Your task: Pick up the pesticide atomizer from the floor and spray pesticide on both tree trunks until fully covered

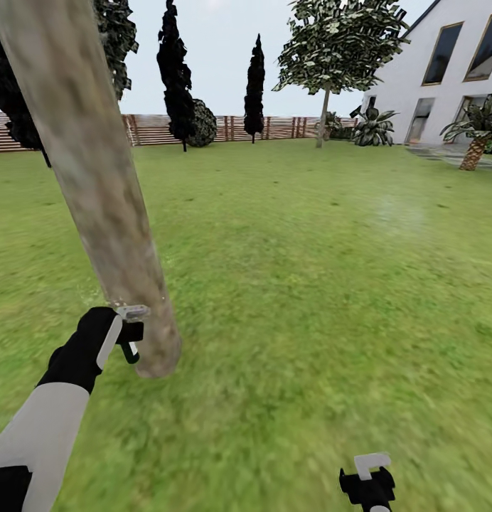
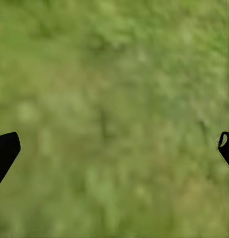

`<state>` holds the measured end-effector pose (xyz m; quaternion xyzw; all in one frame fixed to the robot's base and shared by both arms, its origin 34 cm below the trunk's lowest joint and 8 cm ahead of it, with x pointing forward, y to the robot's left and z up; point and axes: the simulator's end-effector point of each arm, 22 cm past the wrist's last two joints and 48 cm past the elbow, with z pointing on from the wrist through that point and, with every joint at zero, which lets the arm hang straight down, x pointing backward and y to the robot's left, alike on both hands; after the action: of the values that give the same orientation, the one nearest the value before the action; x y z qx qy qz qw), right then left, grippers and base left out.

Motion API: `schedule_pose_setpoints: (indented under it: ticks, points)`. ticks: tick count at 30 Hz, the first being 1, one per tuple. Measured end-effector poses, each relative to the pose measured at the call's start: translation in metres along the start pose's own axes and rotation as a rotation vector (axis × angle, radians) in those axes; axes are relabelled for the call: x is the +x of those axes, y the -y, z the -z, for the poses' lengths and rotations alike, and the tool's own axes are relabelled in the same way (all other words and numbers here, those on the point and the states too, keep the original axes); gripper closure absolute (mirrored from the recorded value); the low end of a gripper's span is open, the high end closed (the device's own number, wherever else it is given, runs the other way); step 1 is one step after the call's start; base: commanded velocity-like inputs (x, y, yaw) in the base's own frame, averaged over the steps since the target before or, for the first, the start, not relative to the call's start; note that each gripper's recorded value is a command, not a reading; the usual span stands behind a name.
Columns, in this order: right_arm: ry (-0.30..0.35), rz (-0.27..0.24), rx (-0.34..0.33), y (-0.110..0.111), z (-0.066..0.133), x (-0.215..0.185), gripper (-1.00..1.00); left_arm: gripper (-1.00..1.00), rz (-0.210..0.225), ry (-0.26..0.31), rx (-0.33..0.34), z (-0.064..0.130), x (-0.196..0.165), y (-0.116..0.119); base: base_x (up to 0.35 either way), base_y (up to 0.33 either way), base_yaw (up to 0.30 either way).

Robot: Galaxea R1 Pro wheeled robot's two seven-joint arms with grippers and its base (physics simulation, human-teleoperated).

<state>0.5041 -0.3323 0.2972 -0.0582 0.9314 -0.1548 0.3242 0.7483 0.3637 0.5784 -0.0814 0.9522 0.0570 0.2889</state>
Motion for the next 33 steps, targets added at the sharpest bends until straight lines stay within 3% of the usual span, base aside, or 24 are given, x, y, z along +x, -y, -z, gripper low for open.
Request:
schedule_pose_setpoints:
  ticks: [8,22,33]
  points:
    - [0.0,-0.001,-0.001,-0.0011,0.0001,-0.0002,-1.0,1.0,0.0,0.001,0.0,0.0001,-0.0007,0.0,0.012,-0.272,0.022]
    - [0.001,-0.002,-0.004,-0.0034,0.0005,-0.0008,-1.0,1.0,0.0,-0.002,0.004,-0.0003,0.0009,0.0027,0.089,-0.275,0.268]
    - [0.001,-0.002,-0.004,-0.0034,0.0007,-0.0009,-1.0,1.0,-0.003,-0.005,0.01,-0.0006,0.0024,0.0073,0.229,-0.257,0.021]
